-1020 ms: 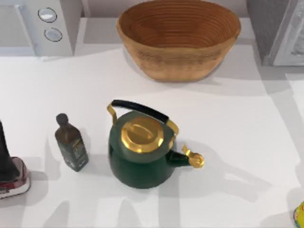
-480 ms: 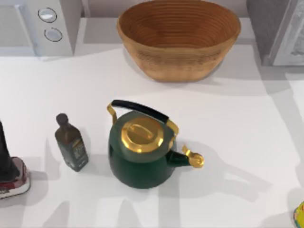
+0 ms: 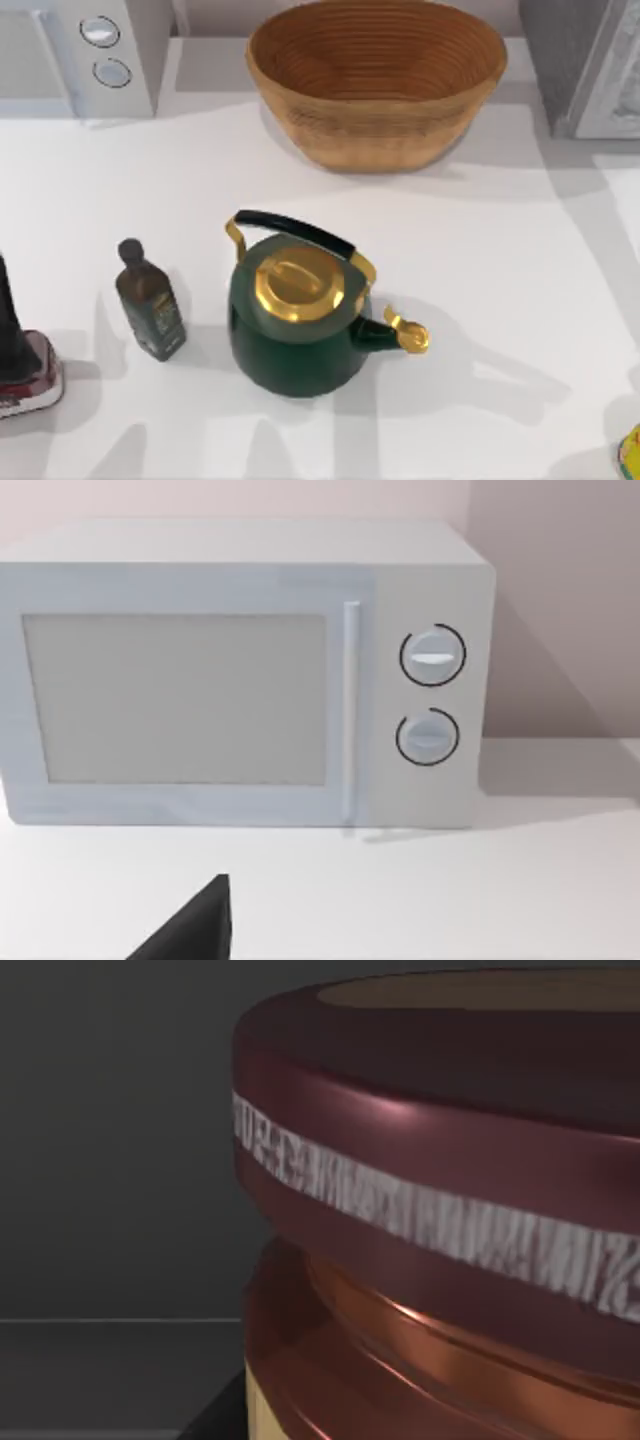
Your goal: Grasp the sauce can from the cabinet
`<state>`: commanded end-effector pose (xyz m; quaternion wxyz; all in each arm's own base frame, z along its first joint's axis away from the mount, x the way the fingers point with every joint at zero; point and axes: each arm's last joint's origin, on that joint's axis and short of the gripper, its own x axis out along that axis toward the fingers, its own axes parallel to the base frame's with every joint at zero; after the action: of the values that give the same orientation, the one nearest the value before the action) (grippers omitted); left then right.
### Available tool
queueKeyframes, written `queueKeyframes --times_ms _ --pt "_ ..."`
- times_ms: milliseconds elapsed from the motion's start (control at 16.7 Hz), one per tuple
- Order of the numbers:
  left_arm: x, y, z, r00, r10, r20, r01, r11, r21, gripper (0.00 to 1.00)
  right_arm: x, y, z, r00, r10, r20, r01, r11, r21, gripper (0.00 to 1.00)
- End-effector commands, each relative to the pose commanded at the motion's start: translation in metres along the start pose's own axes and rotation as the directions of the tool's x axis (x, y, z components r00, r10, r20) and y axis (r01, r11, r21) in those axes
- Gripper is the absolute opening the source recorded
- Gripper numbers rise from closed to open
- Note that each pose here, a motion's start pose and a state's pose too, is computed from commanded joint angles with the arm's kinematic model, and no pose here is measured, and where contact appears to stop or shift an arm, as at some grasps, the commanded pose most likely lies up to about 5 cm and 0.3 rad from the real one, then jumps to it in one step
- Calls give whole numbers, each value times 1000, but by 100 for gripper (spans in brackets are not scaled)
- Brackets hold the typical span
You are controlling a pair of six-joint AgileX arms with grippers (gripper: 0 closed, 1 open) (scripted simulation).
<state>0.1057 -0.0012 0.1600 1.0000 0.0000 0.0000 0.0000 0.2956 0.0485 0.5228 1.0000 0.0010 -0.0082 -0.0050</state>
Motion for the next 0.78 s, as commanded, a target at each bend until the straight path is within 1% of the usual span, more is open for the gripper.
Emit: queueKeyframes --times_ms 240,360,480,600,780 --pt "0 0 0 1000 0 0 0 1000 0 100 -74 4 29 1000 2 -15 -2 1000 -3 0" --pt "0 0 0 1000 0 0 0 1000 0 100 -114 1 39 1000 2 -19 -2 1000 -4 0" --pt "0 0 0 1000 0 0 0 1000 0 100 -142 -4 45 1000 2 -10 -2 1000 -1 0" --pt "0 0 0 1000 0 0 0 1000 0 100 -152 -6 46 1000 2 -7 -2 1000 0 0" --pt "0 0 0 1000 0 0 0 1000 0 100 -151 -6 46 1000 0 -7 0 1000 2 0"
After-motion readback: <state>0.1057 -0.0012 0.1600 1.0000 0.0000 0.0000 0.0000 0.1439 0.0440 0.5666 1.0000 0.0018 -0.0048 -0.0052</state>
